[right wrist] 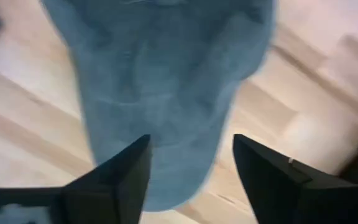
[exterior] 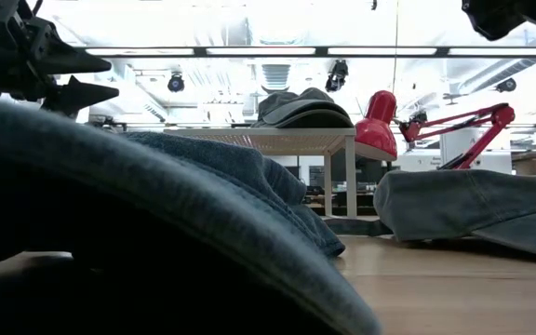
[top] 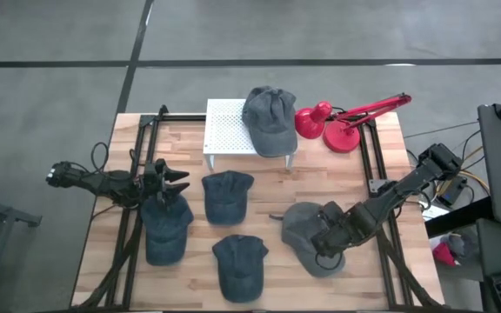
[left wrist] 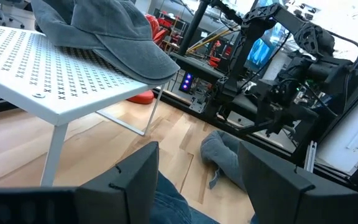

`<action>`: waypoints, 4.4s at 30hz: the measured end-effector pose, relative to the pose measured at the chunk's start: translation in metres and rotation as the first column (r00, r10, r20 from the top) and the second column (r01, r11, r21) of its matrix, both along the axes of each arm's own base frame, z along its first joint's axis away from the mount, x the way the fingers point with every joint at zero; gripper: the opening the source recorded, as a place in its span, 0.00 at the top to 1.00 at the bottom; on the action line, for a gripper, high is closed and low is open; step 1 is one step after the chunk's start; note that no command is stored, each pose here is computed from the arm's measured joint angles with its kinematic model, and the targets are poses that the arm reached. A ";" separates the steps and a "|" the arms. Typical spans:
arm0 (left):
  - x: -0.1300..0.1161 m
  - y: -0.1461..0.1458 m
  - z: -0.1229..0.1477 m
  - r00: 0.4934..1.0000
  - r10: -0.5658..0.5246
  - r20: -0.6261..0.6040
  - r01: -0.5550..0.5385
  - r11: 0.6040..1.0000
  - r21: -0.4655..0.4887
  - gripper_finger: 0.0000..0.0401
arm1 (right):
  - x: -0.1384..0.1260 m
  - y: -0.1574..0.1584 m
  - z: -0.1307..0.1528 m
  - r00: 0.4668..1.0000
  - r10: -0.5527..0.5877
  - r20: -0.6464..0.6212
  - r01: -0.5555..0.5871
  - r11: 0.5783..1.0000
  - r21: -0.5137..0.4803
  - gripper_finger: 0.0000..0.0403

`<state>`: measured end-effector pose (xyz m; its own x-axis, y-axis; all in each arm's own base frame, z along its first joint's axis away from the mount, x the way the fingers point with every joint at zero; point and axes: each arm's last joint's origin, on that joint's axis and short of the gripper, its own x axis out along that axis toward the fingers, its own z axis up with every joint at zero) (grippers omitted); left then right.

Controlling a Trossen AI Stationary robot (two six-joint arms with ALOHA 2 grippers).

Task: Pick & Place hat
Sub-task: Stack the gray cap on the gray caps on the shelf

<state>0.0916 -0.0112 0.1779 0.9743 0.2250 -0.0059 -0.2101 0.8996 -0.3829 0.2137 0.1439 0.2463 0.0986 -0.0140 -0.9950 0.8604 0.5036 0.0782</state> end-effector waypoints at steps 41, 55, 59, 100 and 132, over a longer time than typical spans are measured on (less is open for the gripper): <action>0.000 0.000 0.000 1.000 0.000 0.000 0.000 1.000 -0.001 0.44 | 0.019 -0.027 -0.064 0.997 -0.035 0.064 0.032 0.998 0.053 0.11; 0.000 0.000 0.000 1.000 0.005 0.001 -0.005 1.000 -0.001 0.44 | 0.053 -0.024 -0.123 0.982 0.122 -0.142 -0.115 0.992 0.056 0.12; 0.000 0.001 0.000 0.999 0.039 0.001 -0.039 0.999 -0.001 0.44 | 0.062 -0.020 -0.125 0.982 0.111 -0.152 -0.104 0.993 0.052 0.18; 0.000 0.002 0.000 0.997 0.075 -0.003 -0.075 0.997 -0.015 0.44 | -0.003 -0.056 0.069 0.752 0.015 0.659 -0.102 0.990 0.094 0.98; 0.000 0.002 -0.001 0.996 0.081 0.045 -0.070 0.973 -0.222 0.44 | 0.077 -0.111 0.170 0.607 0.152 0.780 0.531 0.653 -0.540 0.98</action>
<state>0.0916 -0.0092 0.1773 0.9548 0.2968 -0.0123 -0.2482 0.7744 -0.5820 0.2911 0.0329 0.4162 0.6410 -0.7324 -0.2295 0.7431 0.5176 0.4241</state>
